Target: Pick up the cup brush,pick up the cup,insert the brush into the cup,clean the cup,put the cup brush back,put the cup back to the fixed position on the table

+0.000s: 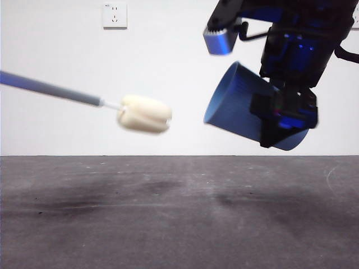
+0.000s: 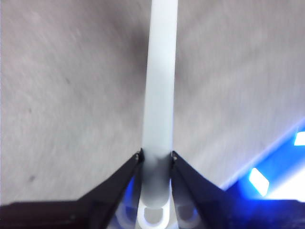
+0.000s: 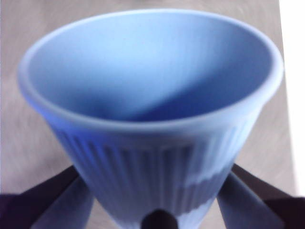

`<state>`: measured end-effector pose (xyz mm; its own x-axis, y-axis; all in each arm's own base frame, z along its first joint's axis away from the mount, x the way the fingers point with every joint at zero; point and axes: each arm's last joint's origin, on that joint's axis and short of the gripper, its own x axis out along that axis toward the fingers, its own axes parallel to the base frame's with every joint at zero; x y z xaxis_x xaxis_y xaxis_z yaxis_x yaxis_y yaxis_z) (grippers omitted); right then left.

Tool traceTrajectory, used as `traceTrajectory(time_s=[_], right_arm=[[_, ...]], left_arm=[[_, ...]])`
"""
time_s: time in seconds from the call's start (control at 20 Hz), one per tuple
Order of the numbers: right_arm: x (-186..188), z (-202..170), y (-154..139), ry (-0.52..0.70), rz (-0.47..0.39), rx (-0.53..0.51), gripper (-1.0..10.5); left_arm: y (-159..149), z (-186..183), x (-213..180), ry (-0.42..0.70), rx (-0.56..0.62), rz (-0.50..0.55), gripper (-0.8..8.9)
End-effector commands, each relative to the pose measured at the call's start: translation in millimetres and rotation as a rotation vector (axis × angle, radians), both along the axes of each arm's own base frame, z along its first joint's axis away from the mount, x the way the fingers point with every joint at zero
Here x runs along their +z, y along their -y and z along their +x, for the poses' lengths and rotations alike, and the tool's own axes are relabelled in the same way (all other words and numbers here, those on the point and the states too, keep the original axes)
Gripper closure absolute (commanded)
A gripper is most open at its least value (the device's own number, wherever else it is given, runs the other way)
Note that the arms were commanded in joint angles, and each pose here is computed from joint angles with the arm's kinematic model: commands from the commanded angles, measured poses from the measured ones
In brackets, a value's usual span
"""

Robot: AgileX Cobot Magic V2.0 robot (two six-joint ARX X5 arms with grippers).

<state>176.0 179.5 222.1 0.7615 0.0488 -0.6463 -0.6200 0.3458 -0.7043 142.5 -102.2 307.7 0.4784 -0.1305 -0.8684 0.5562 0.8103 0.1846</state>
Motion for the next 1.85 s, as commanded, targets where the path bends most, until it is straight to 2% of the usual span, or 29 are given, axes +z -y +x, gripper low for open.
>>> traceTrajectory(time_s=[0.05, 0.2, 0.3, 0.55, 0.75, 1.1, 1.45, 1.85], right_arm=[[7, -3, 2, -0.01, 0.29, -0.19, 9.6], [21, -10, 6, -0.065, 0.555, -0.269, 9.6], [32, -15, 10, -0.085, 0.686, -0.291, 9.6], [61, -30, 27, -0.046, 0.873, -0.295, 9.6], [76, -42, 38, -0.056, 0.982, -0.251, 9.6], [89, -54, 51, -0.039, 1.05, -0.221, 9.6], [87, -55, 53, -0.056, 1.029, -0.234, 9.6], [86, -55, 53, -0.064, 1.034, -0.245, 9.6]], left_arm=[[4, 6, -4, 0.04, 0.084, -0.098, 8.22], [6, 15, -19, 0.069, 0.177, -0.174, 8.22], [4, 21, -36, 0.099, 0.269, -0.214, 8.22], [6, 33, -72, 0.145, 0.461, -0.418, 8.22], [18, 51, -89, 0.127, 0.5, -0.437, 8.22], [32, 74, -124, 0.072, 0.554, -0.407, 8.22], [40, 84, -152, 0.02, 0.59, -0.353, 8.22], [40, 84, -153, 0.015, 0.585, -0.346, 7.94]])
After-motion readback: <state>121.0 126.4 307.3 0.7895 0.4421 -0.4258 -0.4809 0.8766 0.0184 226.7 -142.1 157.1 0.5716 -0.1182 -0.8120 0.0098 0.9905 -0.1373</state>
